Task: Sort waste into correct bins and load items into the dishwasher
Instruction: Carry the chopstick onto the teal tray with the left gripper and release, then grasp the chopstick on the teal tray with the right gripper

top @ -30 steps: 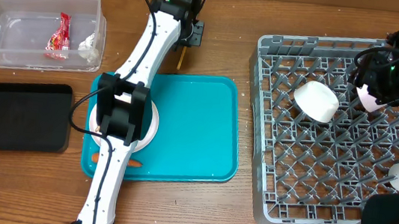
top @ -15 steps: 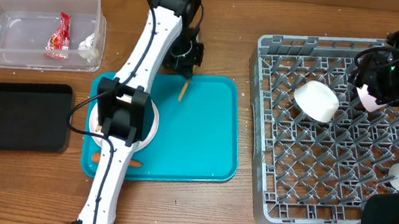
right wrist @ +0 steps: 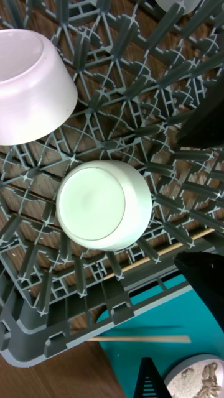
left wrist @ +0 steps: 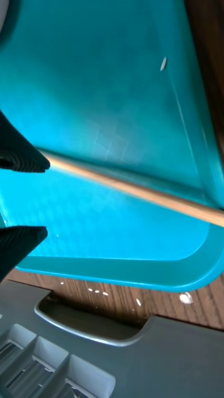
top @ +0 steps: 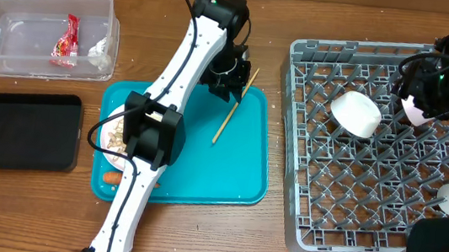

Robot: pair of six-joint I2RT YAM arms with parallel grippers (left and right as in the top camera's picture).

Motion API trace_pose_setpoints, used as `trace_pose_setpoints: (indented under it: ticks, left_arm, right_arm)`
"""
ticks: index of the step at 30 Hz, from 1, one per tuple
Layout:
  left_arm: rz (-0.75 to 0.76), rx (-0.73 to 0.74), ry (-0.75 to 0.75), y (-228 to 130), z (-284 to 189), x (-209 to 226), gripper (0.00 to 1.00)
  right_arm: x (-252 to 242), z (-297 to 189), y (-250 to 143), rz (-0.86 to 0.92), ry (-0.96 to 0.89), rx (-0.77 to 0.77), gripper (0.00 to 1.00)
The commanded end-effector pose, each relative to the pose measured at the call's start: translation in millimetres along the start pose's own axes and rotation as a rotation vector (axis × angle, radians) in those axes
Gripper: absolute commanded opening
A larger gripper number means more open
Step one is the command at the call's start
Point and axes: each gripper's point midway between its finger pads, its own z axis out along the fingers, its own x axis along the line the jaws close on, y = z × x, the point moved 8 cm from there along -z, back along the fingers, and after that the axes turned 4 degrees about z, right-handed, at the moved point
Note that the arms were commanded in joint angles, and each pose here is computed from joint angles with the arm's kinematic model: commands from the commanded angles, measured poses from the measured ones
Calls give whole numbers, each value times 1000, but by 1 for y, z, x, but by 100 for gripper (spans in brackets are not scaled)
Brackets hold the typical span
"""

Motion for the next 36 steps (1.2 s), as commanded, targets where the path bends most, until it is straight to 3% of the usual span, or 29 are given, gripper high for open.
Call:
trace_pose_setpoints:
  ticks: [1, 7, 13, 14, 16, 21, 27, 36]
  left_arm:
    - [0, 5, -8, 1, 4, -3, 38]
    - [-14, -40, 23, 1, -14, 7, 47]
    - [-88, -204, 138, -10, -79, 38, 50]
    - [-111, -236, 139, -13, -92, 43, 54]
    - [-167, -301, 103, -23, -122, 55, 78]
    - [-215, -396, -32, -45, -169, 71, 67]
    - [-254, -461, 74, -75, -198, 84, 70]
    - [-328, -213, 204, -136, -153, 101, 78]
  right_arm:
    - [1, -5, 3, -8, -5, -22, 56]
    - [1, -5, 3, -8, -4, -22, 57]
    - [6, -5, 3, -11, 51, -17, 68]
    - [7, -5, 3, -14, 63, -14, 69]
    - [11, -5, 0, -42, 105, 6, 70]
    - [25, -4, -7, -86, 143, 34, 70]
    - [68, 3, -21, -154, 164, 56, 70]
    - [133, 11, -55, -266, 192, 83, 70]
